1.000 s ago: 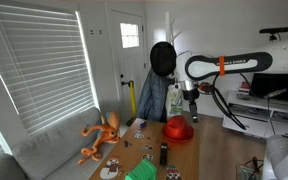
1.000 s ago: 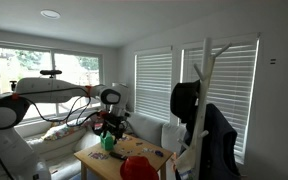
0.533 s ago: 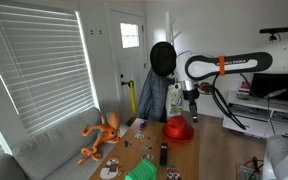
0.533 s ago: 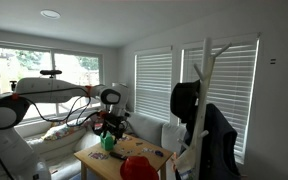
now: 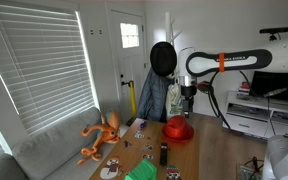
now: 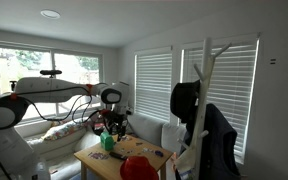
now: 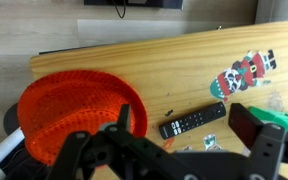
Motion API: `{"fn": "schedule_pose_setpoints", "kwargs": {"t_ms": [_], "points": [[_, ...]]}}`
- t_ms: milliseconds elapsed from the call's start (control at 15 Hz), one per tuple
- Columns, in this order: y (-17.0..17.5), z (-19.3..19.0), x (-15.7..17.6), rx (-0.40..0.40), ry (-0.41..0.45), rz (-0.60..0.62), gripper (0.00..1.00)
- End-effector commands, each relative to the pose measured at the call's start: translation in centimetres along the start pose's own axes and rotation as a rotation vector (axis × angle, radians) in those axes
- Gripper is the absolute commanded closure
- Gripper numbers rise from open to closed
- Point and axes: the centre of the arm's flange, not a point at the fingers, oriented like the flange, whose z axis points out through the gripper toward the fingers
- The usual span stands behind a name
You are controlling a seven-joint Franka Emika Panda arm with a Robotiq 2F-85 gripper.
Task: Remove the black hat from the hanger and put it on the table
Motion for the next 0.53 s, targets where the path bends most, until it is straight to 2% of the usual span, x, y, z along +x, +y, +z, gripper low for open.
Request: {"fn": "schedule_pose_setpoints", "kwargs": {"t_ms": [0, 467], "points": [[0.2, -2.8, 0.6, 0.012, 0.128, 0.153, 0.0], [0.8, -6.3, 2.1, -0.068, 0.427, 0.389, 0.0]]}}
